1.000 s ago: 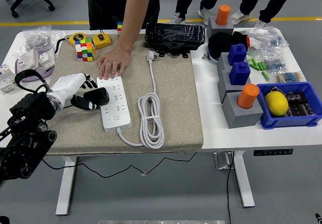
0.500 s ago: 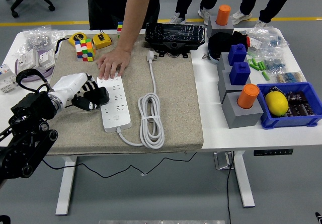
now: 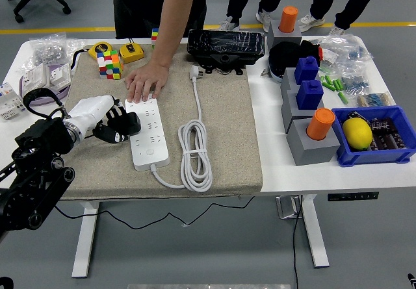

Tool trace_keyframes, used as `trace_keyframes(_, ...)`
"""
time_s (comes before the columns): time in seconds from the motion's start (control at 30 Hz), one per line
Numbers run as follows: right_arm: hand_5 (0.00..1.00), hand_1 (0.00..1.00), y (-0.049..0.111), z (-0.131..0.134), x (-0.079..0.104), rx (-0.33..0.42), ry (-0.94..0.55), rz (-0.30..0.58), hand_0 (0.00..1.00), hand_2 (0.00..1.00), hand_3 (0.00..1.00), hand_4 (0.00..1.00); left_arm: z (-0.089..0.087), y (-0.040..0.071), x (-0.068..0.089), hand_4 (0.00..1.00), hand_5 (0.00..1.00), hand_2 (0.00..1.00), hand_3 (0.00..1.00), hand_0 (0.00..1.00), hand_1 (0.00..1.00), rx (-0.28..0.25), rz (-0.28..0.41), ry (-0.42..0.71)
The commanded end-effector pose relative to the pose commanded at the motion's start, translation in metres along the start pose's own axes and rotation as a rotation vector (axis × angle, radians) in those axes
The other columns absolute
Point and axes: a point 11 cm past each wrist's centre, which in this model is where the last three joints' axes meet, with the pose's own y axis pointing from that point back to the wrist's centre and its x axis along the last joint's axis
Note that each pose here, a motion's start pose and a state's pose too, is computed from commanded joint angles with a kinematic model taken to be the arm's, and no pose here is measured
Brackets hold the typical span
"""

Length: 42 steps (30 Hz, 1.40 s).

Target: Pick up the plug,place it near the board,insert it into the board,press the button

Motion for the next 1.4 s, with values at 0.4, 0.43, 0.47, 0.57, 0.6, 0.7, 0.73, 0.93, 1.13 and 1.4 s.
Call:
trace_keyframes(0.4, 0.998, 0.729, 0.000, 0.001, 0.001, -0.002, 0.000, 0.002, 0.833, 0.717, 0.763, 0.998, 0.001, 0.000, -0.001, 0.810, 0.032, 0.386, 0.476, 0.279, 0.387, -0.003, -0.015, -0.013)
trace_keyframes(0.43, 0.998, 0.729, 0.000, 0.001, 0.001, -0.002, 0.000, 0.002, 0.833, 0.717, 0.763, 0.998, 0.001, 0.000, 0.000, 0.810, 0.032, 0.386, 0.476, 0.279, 0.387, -0.004, -0.015, -0.014)
trace_keyframes(0.47, 0.998, 0.729, 0.000, 0.001, 0.001, -0.002, 0.000, 0.002, 0.833, 0.717, 0.763, 0.998, 0.001, 0.001, 0.000, 0.810, 0.032, 0.386, 0.476, 0.279, 0.387, -0.004, -0.016, -0.014)
trace_keyframes(0.57, 0.998, 0.728, 0.000, 0.002, 0.001, -0.005, 0.001, 0.002, 0.834, 0.716, 0.763, 0.998, 0.001, 0.001, 0.000, 0.782, 0.084, 0.278, 0.375, 0.244, 0.232, -0.006, -0.016, -0.014)
trace_keyframes(0.6, 0.998, 0.728, 0.000, 0.003, 0.001, -0.006, 0.001, 0.002, 0.834, 0.716, 0.763, 0.998, 0.001, 0.001, 0.001, 0.782, 0.084, 0.278, 0.375, 0.244, 0.232, -0.006, -0.014, -0.013)
trace_keyframes(0.7, 0.998, 0.728, 0.000, 0.003, 0.001, -0.007, 0.002, 0.002, 0.834, 0.716, 0.763, 0.998, 0.000, 0.001, 0.002, 0.782, 0.084, 0.278, 0.375, 0.244, 0.232, -0.005, -0.004, -0.009)
trace_keyframes(0.73, 0.998, 0.728, 0.000, 0.003, 0.001, -0.007, 0.003, 0.002, 0.832, 0.716, 0.762, 0.998, 0.000, 0.001, 0.003, 0.785, 0.085, 0.267, 0.362, 0.244, 0.218, -0.004, -0.001, -0.008)
trace_keyframes(0.93, 0.998, 0.729, 0.000, 0.004, 0.001, -0.008, 0.002, 0.003, 0.832, 0.716, 0.763, 0.998, 0.000, 0.001, 0.005, 0.788, 0.072, 0.260, 0.359, 0.243, 0.212, -0.006, 0.004, -0.011)
trace_keyframes(1.13, 0.998, 0.730, 0.000, 0.004, 0.001, -0.008, 0.002, 0.003, 0.833, 0.717, 0.763, 0.998, -0.001, 0.001, 0.008, 0.793, 0.078, 0.257, 0.359, 0.247, 0.208, -0.006, 0.011, -0.014)
trace_keyframes(1.4, 0.998, 0.729, 0.000, 0.003, 0.001, -0.008, 0.000, 0.003, 0.832, 0.717, 0.762, 0.998, -0.004, 0.002, 0.027, 0.771, 0.105, 0.254, 0.359, 0.242, 0.204, 0.002, 0.052, -0.023)
